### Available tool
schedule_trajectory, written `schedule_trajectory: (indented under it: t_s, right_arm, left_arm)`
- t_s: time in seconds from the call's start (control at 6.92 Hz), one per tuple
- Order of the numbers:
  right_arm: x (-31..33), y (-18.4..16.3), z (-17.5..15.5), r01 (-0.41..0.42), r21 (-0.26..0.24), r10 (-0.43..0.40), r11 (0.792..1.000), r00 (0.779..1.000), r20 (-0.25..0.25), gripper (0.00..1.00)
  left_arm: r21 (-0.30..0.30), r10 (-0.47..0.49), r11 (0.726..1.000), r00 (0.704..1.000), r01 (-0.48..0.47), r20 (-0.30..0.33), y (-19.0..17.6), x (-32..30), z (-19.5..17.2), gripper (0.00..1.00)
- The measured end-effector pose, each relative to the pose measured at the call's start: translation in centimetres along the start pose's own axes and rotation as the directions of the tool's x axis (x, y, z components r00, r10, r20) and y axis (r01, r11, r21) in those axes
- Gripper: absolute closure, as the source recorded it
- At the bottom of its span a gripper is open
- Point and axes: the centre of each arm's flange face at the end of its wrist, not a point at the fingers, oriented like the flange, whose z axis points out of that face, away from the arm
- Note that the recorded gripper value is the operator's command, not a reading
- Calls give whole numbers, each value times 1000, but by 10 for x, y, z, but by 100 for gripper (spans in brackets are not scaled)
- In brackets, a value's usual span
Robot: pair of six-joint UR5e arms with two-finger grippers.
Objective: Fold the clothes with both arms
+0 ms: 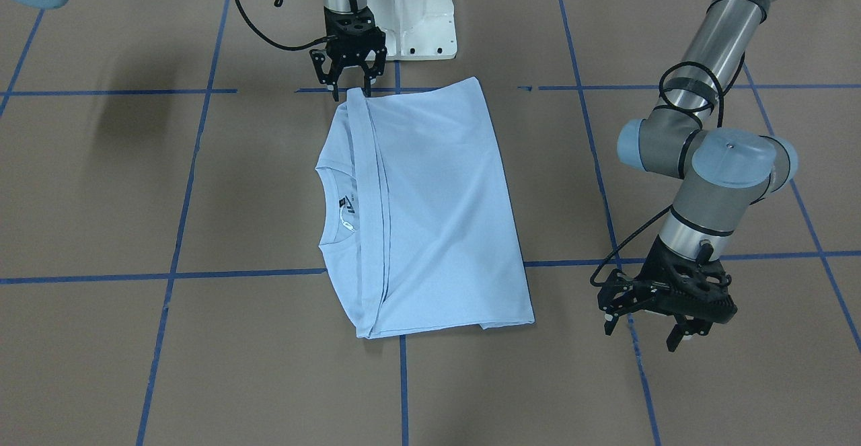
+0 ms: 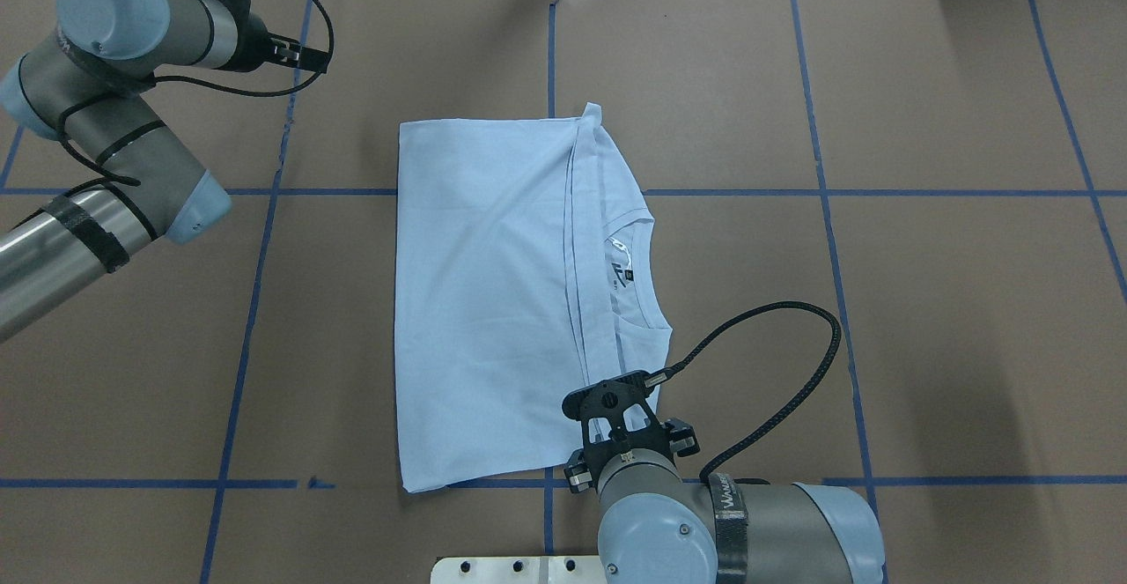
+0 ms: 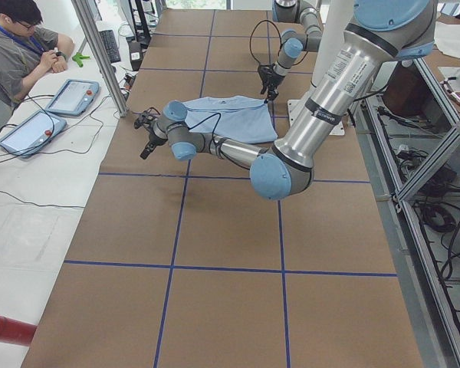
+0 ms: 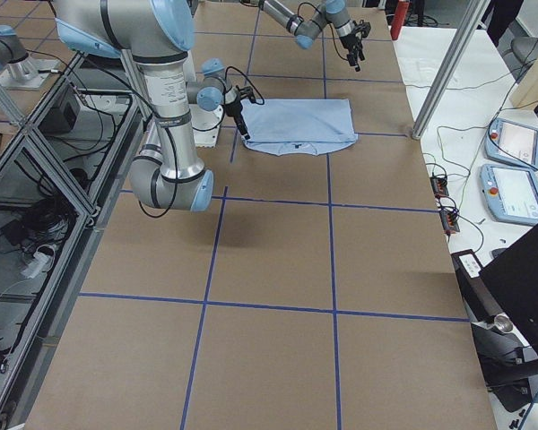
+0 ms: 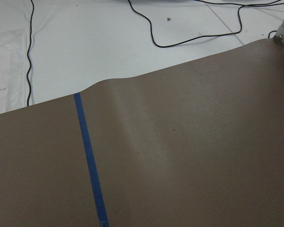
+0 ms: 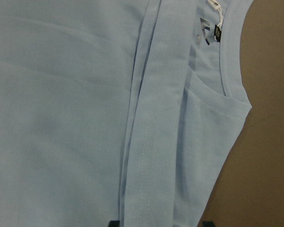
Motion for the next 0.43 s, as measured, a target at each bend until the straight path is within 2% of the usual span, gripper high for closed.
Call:
schedule_trajectory:
  t_s: [0.14, 0.43]
  right_arm:
    - [-1, 0, -1, 0, 0, 0, 1000, 1000, 3, 68]
    - [-3, 0, -3, 0, 0, 0, 1000, 1000, 8, 80]
  left_arm:
    - [1, 1, 1000, 1000, -1, -1, 0, 0, -1, 0]
    - [2, 1, 1000, 1000, -1, -1, 2, 0, -2, 0]
